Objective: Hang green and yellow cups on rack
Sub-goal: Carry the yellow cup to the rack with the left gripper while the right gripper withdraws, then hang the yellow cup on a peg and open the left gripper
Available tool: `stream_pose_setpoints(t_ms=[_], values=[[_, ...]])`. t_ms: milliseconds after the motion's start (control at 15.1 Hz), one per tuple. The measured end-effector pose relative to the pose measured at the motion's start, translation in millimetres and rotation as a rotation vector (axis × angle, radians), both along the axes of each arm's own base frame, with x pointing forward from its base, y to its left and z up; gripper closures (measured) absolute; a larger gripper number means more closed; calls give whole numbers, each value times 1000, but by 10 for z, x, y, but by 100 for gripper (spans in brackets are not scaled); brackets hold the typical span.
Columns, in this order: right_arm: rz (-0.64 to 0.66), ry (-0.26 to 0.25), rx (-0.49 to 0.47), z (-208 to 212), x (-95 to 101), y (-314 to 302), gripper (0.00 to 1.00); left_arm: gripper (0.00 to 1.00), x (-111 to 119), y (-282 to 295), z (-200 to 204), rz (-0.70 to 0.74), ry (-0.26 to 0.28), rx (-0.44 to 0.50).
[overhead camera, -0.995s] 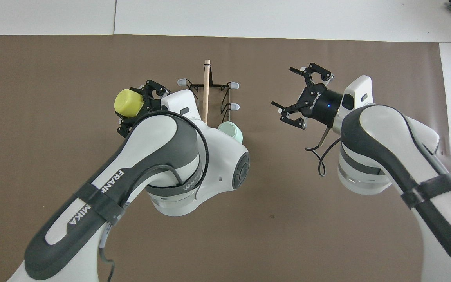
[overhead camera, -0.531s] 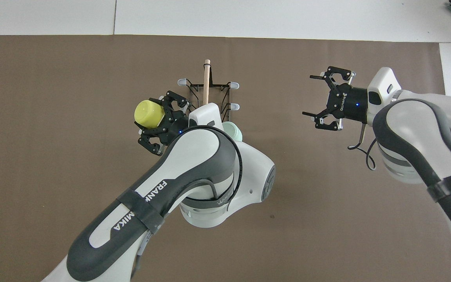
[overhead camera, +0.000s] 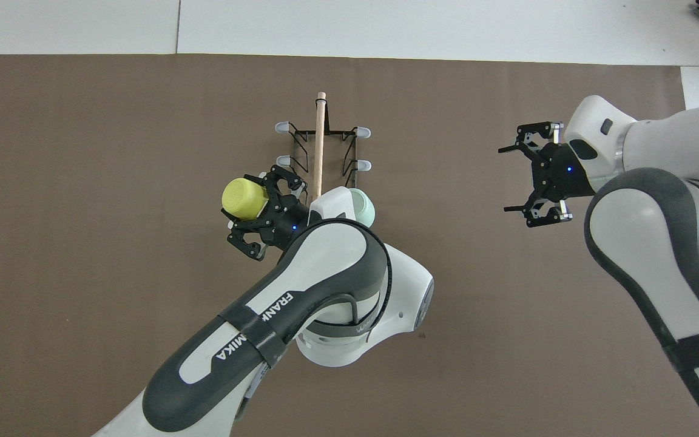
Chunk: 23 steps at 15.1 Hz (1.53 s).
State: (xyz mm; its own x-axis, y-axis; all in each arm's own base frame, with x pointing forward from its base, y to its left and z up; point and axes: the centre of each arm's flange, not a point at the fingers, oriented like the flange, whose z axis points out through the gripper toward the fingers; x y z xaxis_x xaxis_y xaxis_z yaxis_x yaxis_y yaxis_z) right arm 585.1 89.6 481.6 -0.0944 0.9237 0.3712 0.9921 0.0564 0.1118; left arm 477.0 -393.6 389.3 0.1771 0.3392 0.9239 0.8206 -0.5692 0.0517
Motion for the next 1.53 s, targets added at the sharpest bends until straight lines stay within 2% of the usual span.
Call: stream_pose_setpoints(t_ms=[133, 332, 464, 730, 1061, 1393, 1526], values=[[-112, 88, -31, 147, -136, 118, 0, 33, 0, 0, 0, 2, -4, -3], [-281, 205, -64, 305, -240, 148, 0, 33, -7, -8, -1, 4, -11, -9], [-363, 264, -87, 338, -282, 224, 0, 33, -18, -24, -21, 1, -9, -9], [-557, 310, -177, 605, -344, 452, 0, 33, -104, -135, -87, -20, -3, -8], [-752, 371, -182, 688, -387, 526, 0, 33, -137, -176, -103, -28, -3, -10], [-847, 374, -190, 684, -310, 183, 0, 33, -119, -185, -124, -39, 0, -20], [-946, 361, -225, 703, -292, 105, 0, 33, -107, -188, -138, -44, 2, -25]])
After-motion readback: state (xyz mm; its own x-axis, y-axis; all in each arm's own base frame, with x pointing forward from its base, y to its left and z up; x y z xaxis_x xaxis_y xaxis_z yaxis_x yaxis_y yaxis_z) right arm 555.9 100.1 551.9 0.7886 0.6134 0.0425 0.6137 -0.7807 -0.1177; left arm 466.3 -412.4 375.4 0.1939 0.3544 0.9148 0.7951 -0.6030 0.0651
